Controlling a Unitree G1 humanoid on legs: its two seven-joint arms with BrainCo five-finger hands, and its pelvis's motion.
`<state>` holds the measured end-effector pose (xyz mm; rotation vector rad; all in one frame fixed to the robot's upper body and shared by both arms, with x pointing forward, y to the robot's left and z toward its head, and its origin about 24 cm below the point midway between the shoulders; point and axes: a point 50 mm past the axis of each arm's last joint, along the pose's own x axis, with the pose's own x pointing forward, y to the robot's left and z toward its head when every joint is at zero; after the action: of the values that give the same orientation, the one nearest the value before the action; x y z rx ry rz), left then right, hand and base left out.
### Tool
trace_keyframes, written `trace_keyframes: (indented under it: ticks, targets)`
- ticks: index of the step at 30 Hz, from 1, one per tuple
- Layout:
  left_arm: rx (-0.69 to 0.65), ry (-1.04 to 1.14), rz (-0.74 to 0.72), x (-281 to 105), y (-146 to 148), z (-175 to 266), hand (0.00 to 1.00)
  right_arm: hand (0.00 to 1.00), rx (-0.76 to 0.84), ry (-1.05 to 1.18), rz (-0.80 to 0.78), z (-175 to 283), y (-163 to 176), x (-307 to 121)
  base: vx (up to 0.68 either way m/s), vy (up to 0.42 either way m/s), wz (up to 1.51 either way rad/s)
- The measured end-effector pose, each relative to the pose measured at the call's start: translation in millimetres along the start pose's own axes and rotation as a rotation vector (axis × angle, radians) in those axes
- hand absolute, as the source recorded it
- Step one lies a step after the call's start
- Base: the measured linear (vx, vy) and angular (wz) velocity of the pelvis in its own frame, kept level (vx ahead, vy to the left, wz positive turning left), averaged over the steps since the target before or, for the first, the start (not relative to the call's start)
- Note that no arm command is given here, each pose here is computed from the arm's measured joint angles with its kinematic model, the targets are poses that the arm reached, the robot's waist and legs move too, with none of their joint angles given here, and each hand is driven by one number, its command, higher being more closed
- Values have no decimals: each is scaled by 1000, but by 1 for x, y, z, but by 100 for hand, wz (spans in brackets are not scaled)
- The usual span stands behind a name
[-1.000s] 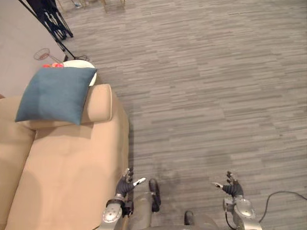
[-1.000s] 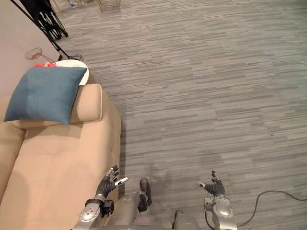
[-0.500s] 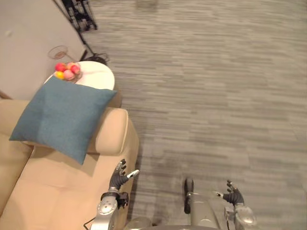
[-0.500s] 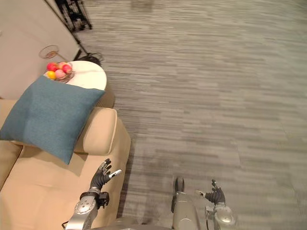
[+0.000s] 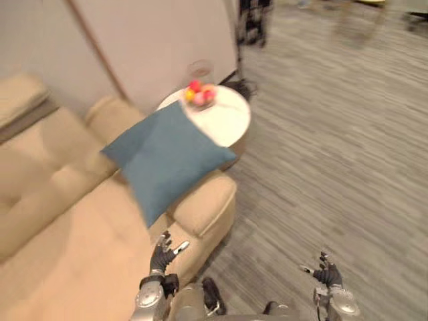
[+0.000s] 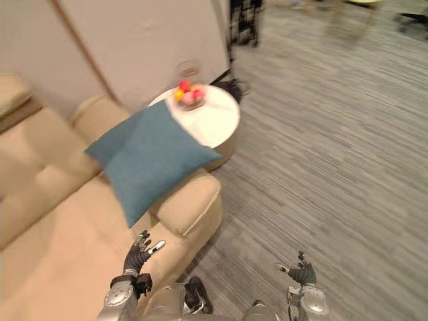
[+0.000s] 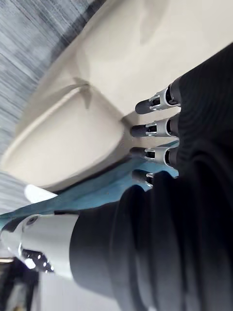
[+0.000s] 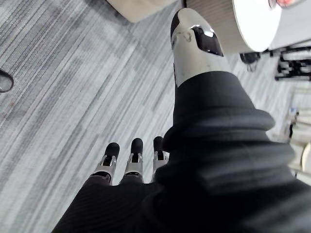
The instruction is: Pick up cushions and gather them together orderly.
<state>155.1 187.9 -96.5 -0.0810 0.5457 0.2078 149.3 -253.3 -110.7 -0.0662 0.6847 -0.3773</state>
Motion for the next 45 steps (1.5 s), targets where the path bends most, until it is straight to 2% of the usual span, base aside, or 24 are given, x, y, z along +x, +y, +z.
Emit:
trace_keyframes:
  ticks: [4, 6, 17, 22, 26, 30, 34, 37, 41, 44, 45]
  targets:
    - [-20, 102, 24, -16, 5, -27, 0, 0, 7, -25, -16, 11, -3, 6, 231, 142, 83]
    - [-5, 108, 31, -16, 10, -27, 0, 0, 13, -11, -10, 7, -1, 5, 205, 83, 123]
    - [62, 8, 14, 4, 15, 4, 0, 0, 53, 2, -43, -6, -7, -9, 196, -134, 114]
    - [45, -20, 11, 2, 11, 8, 0, 0, 61, -178, -105, 38, -21, -4, 141, -229, 4]
    - [43, -66, 31, 10, 12, 21, 0, 0, 0, -245, -171, 57, -44, -3, 113, -111, 5]
    - [74, -105, 42, 19, 18, 36, 0, 0, -38, -287, -181, 72, -53, 1, 96, -32, 11]
    - [106, -153, 75, 36, 23, 58, 0, 0, -59, -377, -96, 108, -27, 14, 9, 3, 5]
    - [106, -233, 69, 57, 11, 95, 0, 0, -50, -460, 12, 150, 10, 26, -117, 10, 11]
    - [10, -396, 44, 83, -17, 174, 0, 0, -28, -635, 107, 235, 50, 28, -195, -11, 15]
    - [-60, -497, -1, 89, -44, 231, 0, 0, 8, -714, 106, 287, 67, 23, -235, -25, 19]
    - [-69, -510, -10, 89, -49, 240, 0, 100, 8, -724, 106, 295, 70, 21, -198, -28, 13]
